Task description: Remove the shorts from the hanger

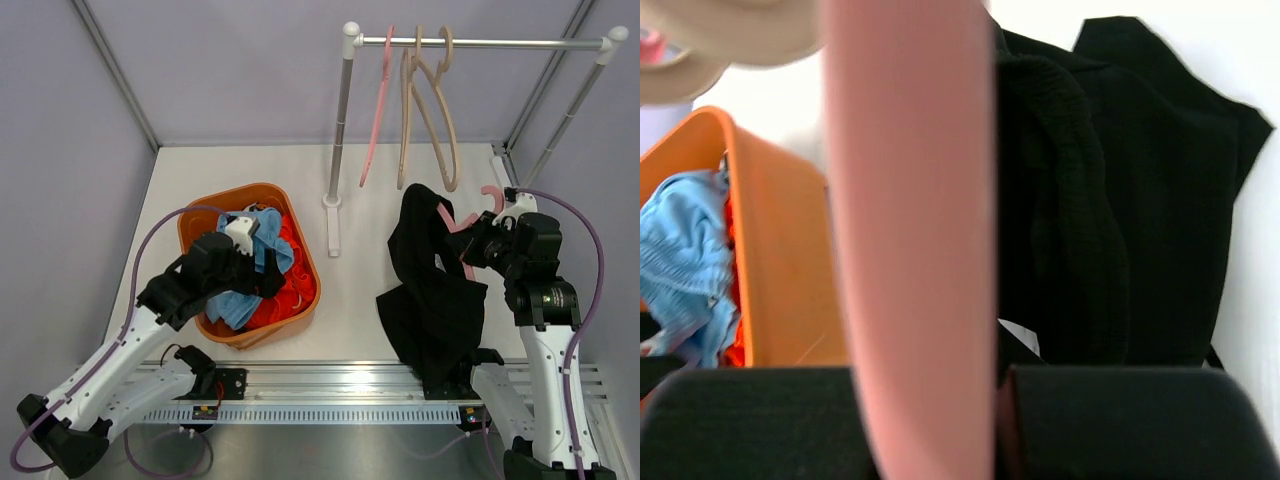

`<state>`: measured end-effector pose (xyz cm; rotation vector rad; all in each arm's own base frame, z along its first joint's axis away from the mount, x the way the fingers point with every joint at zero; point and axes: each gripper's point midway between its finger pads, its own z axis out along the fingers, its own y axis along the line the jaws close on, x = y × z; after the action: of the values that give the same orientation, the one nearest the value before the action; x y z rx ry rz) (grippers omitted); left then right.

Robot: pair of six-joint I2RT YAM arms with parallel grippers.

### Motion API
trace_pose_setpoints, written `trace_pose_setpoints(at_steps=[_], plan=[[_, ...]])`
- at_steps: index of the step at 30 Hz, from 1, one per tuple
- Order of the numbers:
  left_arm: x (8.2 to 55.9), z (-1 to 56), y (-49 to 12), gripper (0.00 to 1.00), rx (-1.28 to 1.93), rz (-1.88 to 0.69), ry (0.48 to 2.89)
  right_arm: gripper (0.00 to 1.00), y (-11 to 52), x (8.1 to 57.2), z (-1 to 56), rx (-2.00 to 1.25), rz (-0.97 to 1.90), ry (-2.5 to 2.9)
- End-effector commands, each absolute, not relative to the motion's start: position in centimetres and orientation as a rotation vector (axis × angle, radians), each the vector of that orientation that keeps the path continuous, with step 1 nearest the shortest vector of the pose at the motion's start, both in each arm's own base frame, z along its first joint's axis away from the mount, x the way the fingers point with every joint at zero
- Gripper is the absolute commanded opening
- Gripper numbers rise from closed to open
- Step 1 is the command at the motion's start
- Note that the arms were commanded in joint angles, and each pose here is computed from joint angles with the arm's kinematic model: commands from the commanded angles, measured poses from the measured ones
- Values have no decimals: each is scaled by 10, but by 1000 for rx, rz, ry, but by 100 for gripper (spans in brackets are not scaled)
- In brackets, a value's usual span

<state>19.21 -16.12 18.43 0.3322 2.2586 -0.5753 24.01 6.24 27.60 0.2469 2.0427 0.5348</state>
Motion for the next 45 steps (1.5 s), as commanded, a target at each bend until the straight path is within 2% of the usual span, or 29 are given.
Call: trace_pose_setpoints(at_steps=[1,13,24,34,45], plan=[[202,221,-183,97,339,-677,2149,0,81,235,288,182,658,1992],[222,249,-247,97,428,-598,2107,0,112,206,270,67,802,2040],[232,282,-287,97,453,-681,2037,0,156,188,253,-105,884,2127],[237,293,-293,98,422,-613,2040,0,203,198,290,-240,843,2073],[224,286,-328,95,439,-697,2024,0,229,212,318,-264,760,2039]])
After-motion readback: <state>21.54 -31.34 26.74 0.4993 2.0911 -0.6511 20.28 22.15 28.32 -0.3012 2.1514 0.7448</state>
